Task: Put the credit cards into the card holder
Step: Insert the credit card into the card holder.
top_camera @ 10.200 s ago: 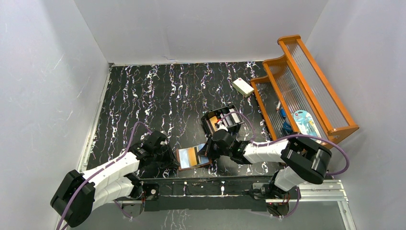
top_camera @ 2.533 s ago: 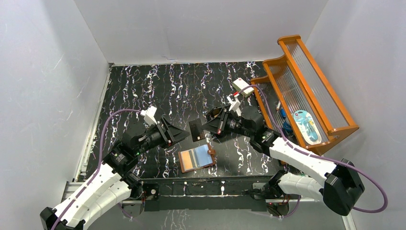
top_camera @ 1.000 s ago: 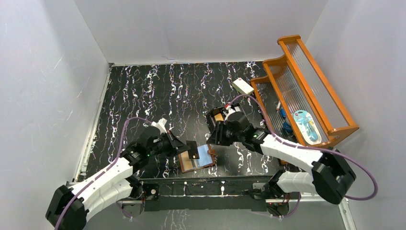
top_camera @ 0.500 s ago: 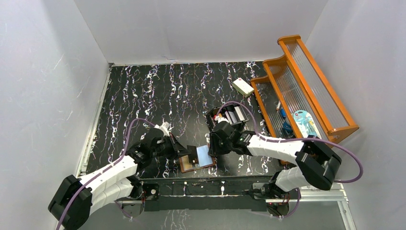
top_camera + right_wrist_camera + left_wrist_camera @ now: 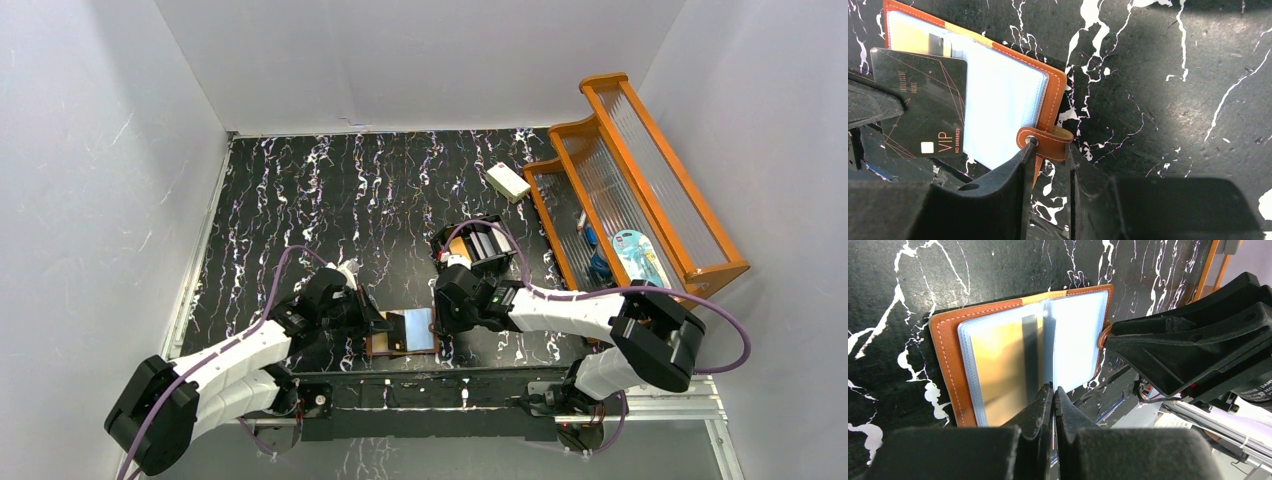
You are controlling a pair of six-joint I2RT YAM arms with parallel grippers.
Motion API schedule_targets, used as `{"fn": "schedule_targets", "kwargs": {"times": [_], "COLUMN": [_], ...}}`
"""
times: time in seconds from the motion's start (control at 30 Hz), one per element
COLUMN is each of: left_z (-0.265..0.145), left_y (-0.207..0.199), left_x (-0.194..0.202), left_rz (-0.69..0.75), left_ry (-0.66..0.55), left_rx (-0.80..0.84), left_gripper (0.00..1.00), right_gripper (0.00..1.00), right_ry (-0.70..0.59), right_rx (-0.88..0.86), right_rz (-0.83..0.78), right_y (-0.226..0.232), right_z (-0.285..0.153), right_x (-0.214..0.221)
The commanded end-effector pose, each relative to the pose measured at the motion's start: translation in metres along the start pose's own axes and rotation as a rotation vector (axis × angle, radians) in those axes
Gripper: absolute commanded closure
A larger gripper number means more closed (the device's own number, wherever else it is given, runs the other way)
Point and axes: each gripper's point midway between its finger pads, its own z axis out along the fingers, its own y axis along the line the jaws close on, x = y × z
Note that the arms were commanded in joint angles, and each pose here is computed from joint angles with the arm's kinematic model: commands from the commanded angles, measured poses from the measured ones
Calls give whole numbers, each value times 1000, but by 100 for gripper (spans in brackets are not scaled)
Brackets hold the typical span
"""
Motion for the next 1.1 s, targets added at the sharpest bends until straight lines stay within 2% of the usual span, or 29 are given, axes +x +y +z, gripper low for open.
{"fn": "schedule_targets", "kwargs": {"times": [0.0,0.4,0.67,1.07], "left_z": [-1,-3,-4,-6], "left_y": [-1,17,18,-7], "left_x": [-5,-10,-12,-16], "left_rz": [33,25,24,78], "left_ry": [-12,-47,-63,-75], "left_rx": [-7,-103,-111,14], "left_gripper": [100,100,100,100], "right_gripper": [64,65,66,66], "right_ry": [-33,-22,-24,-23], "right_rx": [1,4,4,5], "right_rz": [12,6,2,-1], "right_y": [5,4,4,4], "right_z": [2,5,5,6], "right_x": [-7,-3,-4,-4]}}
